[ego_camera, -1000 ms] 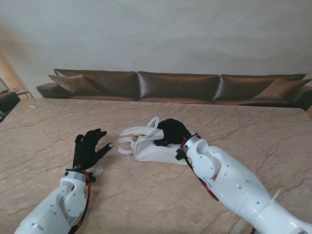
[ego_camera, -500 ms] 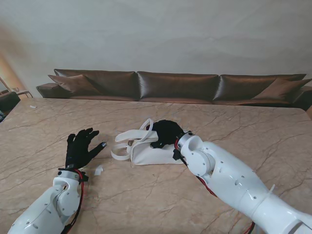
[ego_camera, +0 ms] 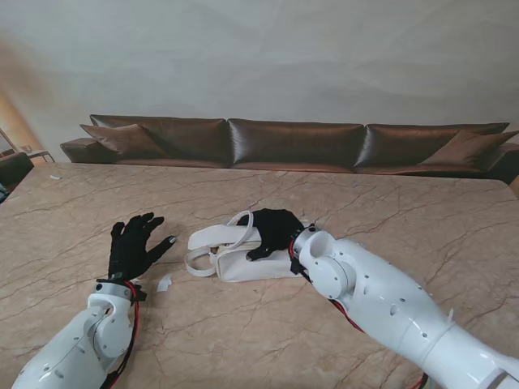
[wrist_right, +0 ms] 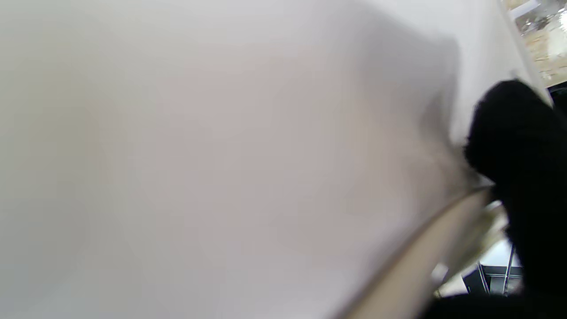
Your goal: Pack the cosmetics bag
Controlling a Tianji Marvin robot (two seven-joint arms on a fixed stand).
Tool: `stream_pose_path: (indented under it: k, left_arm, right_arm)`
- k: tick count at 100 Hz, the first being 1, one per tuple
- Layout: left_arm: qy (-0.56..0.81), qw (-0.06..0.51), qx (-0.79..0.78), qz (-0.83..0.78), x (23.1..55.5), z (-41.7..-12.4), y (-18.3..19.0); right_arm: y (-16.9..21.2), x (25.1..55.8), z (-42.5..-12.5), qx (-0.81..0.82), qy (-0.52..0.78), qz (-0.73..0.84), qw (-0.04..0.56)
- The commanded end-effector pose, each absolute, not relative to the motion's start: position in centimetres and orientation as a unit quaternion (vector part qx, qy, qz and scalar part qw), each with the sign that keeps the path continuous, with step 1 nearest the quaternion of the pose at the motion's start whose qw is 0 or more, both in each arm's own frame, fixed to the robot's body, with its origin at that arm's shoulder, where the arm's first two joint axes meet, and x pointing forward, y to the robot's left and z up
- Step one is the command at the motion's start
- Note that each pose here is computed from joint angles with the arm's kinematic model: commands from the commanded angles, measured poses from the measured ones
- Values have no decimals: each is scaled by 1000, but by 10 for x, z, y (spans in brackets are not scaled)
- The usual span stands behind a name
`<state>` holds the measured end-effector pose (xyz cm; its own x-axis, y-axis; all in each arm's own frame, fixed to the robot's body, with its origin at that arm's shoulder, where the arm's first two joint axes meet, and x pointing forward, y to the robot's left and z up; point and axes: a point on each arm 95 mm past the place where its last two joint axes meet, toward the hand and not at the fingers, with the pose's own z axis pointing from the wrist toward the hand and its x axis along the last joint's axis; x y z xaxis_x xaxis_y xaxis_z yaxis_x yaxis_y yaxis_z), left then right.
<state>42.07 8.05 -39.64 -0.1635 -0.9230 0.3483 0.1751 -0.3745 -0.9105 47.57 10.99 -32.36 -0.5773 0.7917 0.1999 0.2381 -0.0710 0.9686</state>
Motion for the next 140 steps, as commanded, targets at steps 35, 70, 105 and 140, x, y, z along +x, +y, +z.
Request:
stream_pose_path:
  k: [35, 70, 105, 140]
  left_arm:
    - [383, 415, -493, -662, 421, -391, 80]
    - [388, 416, -488, -663, 422, -387, 79]
    - [398, 418, -475, -665, 424, -382, 79]
    - [408, 415, -463, -668, 424, -380, 74]
  right_arm:
    - [87, 465, -312, 421, 623, 622, 218]
    - [60, 455, -294, 441, 588, 641, 222]
    - [2, 435, -279, 494, 523, 652, 238]
    - [-48, 405, -304, 539, 452, 670, 236]
